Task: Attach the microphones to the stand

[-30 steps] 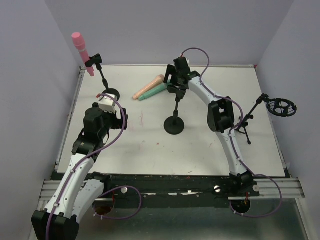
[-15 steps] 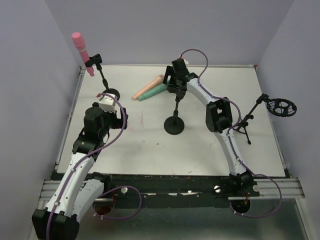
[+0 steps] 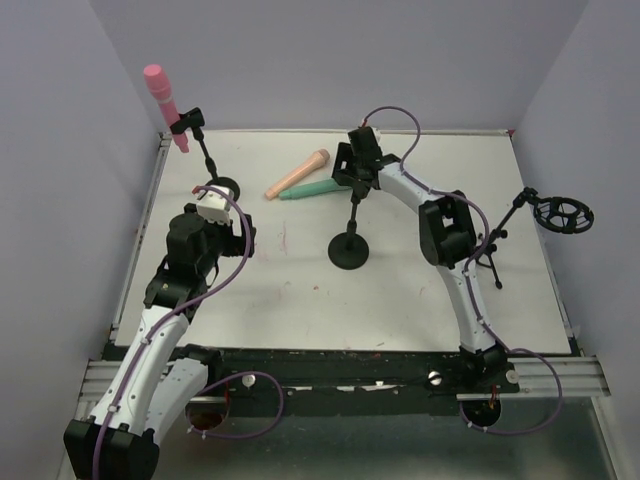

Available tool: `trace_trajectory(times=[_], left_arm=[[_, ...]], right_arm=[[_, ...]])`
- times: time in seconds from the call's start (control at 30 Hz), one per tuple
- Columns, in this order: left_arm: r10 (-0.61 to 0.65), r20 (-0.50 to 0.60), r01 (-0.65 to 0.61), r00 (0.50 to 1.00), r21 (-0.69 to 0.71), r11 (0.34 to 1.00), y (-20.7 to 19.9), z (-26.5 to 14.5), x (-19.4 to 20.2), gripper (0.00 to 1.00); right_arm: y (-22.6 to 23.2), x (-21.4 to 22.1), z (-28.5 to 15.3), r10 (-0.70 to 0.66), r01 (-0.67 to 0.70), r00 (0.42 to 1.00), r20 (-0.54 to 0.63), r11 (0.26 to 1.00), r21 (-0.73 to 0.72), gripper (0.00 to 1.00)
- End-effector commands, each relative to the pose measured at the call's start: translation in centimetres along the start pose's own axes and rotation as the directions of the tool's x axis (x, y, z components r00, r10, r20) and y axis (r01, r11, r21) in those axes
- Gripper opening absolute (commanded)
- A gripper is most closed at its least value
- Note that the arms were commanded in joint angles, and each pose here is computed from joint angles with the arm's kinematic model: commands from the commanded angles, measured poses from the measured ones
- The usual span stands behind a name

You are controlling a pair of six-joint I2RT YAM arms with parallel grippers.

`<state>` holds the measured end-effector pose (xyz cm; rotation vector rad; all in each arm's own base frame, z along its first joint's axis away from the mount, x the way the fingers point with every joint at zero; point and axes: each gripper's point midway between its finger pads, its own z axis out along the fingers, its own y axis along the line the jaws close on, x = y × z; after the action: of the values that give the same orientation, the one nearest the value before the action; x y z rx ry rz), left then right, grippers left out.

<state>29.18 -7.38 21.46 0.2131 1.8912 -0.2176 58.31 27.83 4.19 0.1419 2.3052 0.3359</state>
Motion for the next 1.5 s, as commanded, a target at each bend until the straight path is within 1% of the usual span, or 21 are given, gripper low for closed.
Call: trace_trajectory(times=[0.0,0.13,0.27,0.47,0.57,0.77,0.8,0.87,0.9,0.97,1.03,1.13,1.17,1.2,1.33,1.4,1.47], left_arm=[[0.012,0.062,-0.013,0.998,0.008,1.0,-0.1,-0.6,-2.0,0.99],[0.009,0.064,-0.01,0.998,0.019,1.0,-0.3,-0.7,-2.0,0.99],[0.008,0.068,-0.011,0.998,0.039,0.999,-0.7,-0.7,-2.1,0.99],[0.01,0.071,-0.016,0.997,0.081,0.997,-1.4,-0.8,-2.1,0.99],[0.014,0.075,-0.023,0.997,0.118,0.993,-2.0,-0.8,-2.1,0.99],[0.033,0.075,-0.055,0.997,0.319,0.946,-5.5,-1.1,-1.6,0.99],[0.031,0.073,-0.054,0.997,0.33,0.943,-5.7,-1.1,-1.6,0.99],[0.029,0.063,-0.049,0.998,0.343,0.938,-5.9,-1.0,-1.4,0.99],[0.029,0.057,-0.047,0.998,0.345,0.938,-5.9,-1.0,-1.3,0.99],[0.028,0.049,-0.043,0.998,0.338,0.94,-5.8,-0.9,-1.2,0.99],[0.028,0.045,-0.041,0.999,0.325,0.945,-5.5,-0.8,-1.2,0.99],[0.028,0.049,-0.042,0.998,0.307,0.951,-5.2,-0.9,-1.3,0.99],[0.028,0.052,-0.043,0.998,0.303,0.952,-5.1,-0.9,-1.4,0.99],[0.03,0.051,-0.044,0.998,0.303,0.952,-5.2,-0.9,-1.3,0.99],[0.03,0.057,-0.046,0.998,0.3,0.953,-5.1,-1.1,-1.4,0.99],[0.03,0.059,-0.047,0.998,0.3,0.953,-5.1,-1.1,-1.5,0.99],[0.032,0.061,-0.049,0.998,0.298,0.953,-5.1,-1.2,-1.5,0.99]], right_arm=[[0.4,0.2,-2.6,-0.048,0.047,0.999,-0.01,0.998,-0.03,0.88],[0.2,0.6,-4.1,-0.082,0.081,0.996,-0.021,0.995,-0.052,0.83],[-0.1,1.4,-5.3,-0.126,0.123,0.991,-0.043,0.99,-0.064,0.83],[-0.1,0.7,-7.3,-0.185,0.183,0.983,-0.018,0.978,-0.097,0.84],[0.2,0.5,-8.2,-0.206,0.204,0.978,-0.01,0.972,-0.116,0.86],[1.0,-1.1,-10.5,-0.242,0.244,0.97,0.03,0.958,-0.153,0.93],[1.4,-0.9,-10.9,-0.254,0.254,0.967,0.027,0.949,-0.187,0.94],[1.6,-0.8,-11.4,-0.29,0.29,0.957,0.031,0.935,-0.204,0.95],[1.8,-0.7,-11.7,-0.329,0.328,0.944,0.036,0.918,-0.223,0.97],[2.2,0.2,-12.2,-0.448,0.44,0.893,0.046,0.845,-0.304,1.0],[2.3,1.1,-12.8,-0.571,0.551,0.818,0.067,0.745,-0.377,1.0],[2.0,2.3,-13.1,-0.704,0.653,0.707,0.068,0.613,-0.445,1.0],[1.7,2.7,-13.0,-0.737,0.672,0.673,0.054,0.58,-0.46,1.0],[1.6,2.9,-12.9,-0.753,0.678,0.656,0.049,0.56,-0.477,1.0],[1.4,4.0,-12.6,-0.816,0.697,0.574,0.07,0.442,-0.564,1.0],[1.4,5.0,-12.4,-0.85,0.703,0.519,0.086,0.367,-0.609,1.0],[1.1,6.0,-11.9,-0.869,0.697,0.487,0.083,0.329,-0.637,1.0]])
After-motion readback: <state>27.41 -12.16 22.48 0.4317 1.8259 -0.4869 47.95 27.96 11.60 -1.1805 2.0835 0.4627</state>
